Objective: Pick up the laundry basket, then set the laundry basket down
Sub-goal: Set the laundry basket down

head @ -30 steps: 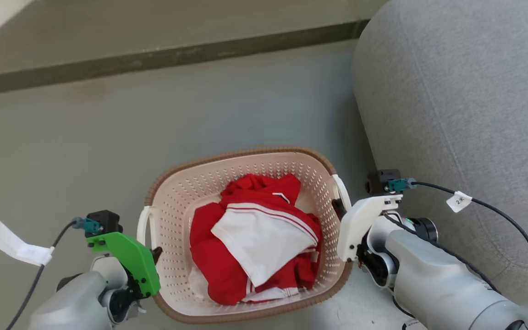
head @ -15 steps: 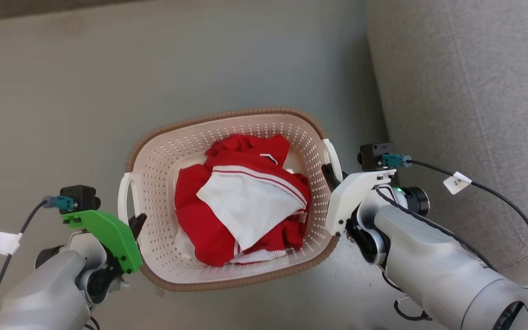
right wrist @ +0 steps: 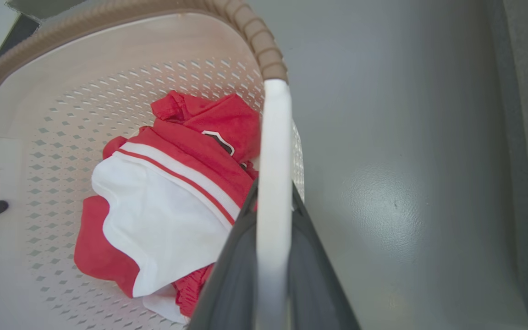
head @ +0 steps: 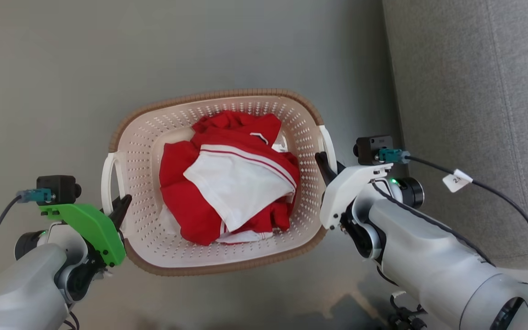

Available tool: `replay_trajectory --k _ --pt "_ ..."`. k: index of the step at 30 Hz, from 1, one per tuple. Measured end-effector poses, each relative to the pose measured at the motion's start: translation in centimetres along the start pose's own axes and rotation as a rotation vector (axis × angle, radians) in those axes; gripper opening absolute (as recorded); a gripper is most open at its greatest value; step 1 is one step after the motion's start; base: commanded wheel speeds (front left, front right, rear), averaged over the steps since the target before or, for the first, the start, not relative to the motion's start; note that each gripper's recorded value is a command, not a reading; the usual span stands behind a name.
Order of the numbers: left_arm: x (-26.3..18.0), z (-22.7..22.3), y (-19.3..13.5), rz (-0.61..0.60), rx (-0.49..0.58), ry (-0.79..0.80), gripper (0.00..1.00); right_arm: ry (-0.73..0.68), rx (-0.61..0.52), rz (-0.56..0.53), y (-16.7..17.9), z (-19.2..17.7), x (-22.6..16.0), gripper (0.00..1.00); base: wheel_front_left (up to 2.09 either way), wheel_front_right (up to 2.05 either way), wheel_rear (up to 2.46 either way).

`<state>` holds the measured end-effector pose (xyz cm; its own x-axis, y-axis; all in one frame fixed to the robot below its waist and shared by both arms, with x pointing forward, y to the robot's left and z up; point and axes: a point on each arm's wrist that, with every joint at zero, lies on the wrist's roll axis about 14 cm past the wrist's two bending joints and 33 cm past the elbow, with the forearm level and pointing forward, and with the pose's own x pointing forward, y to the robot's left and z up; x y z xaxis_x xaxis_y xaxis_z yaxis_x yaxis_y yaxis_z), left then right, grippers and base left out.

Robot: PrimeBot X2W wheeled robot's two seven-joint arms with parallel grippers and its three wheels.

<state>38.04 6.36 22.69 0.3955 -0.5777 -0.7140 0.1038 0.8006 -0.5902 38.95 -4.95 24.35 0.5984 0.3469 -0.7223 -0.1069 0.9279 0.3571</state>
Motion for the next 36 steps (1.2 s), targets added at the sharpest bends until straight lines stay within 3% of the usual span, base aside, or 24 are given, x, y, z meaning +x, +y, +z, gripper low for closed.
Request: replay_trajectory --k 11,17,36 --pt "1.2 -0.7 -0.4 -0.052 -0.014 0.019 0.0 0.01 0.013 -0.078 -2.8 -0.4 1.0 0.0 0.0 0.0 0.0" --pt "1.9 0.2 -0.2 -0.071 -0.016 -0.008 0.0 -0.03 0.013 -0.09 -3.5 1.2 2.1 0.0 0.0 0.0 0.0" --pt "3.3 -1.0 0.9 -0.102 -0.034 0.025 0.0 -0.022 0.036 -0.112 -4.9 -0.1 3.6 0.0 0.0 0.0 0.0"
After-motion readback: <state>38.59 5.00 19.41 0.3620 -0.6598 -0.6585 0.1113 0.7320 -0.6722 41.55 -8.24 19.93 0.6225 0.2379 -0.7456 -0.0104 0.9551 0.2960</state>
